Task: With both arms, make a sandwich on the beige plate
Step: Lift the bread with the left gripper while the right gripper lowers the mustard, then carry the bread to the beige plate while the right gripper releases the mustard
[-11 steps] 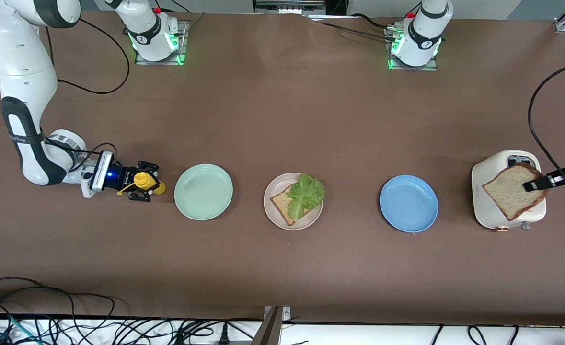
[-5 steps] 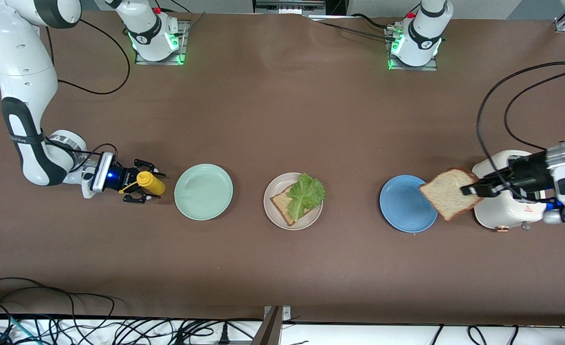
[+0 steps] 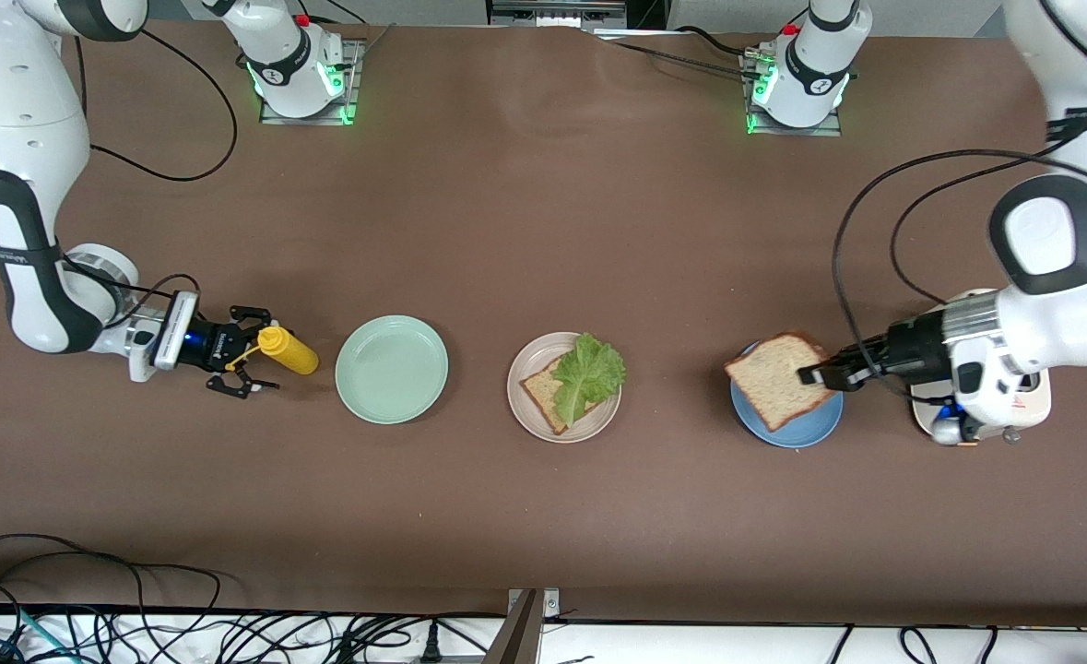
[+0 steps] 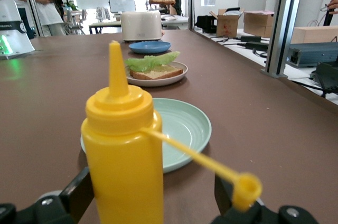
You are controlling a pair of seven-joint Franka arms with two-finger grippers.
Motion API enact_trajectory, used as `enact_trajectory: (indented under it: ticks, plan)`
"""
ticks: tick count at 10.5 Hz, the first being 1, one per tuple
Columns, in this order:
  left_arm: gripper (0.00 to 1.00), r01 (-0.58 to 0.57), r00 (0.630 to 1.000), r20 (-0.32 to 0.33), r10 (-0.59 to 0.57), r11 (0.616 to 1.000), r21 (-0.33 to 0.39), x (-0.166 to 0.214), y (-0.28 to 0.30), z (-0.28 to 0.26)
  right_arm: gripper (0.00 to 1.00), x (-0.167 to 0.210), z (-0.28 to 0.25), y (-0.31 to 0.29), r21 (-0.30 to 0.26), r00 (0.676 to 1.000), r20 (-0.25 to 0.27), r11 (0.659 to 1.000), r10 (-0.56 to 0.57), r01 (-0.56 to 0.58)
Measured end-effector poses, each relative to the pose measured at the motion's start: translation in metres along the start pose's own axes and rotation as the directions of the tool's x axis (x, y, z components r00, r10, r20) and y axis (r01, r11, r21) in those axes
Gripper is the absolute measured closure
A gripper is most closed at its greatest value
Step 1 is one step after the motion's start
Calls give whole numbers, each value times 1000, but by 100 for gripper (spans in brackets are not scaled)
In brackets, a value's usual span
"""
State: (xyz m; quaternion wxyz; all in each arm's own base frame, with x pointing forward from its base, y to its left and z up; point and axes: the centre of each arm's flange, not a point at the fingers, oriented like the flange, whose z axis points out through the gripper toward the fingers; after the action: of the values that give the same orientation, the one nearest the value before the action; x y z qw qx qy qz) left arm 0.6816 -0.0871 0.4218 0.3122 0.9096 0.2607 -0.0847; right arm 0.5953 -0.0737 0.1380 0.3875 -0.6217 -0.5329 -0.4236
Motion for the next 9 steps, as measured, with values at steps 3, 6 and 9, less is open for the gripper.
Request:
enact_trajectory:
  ticks: [3,6,9]
  plan:
    - [91,17,1000,-14,-18,997,-72,-3,22,55,0,18,-24,-3,4,992,106,997,73,-74]
    - [91,67,996,-50,-76,985,-159,-18,50,119,0,24,-55,-6,-41,965,208,987,159,-154]
    - [91,120,990,-46,-135,964,-239,-39,69,160,0,18,-101,-6,-98,930,334,987,156,-130]
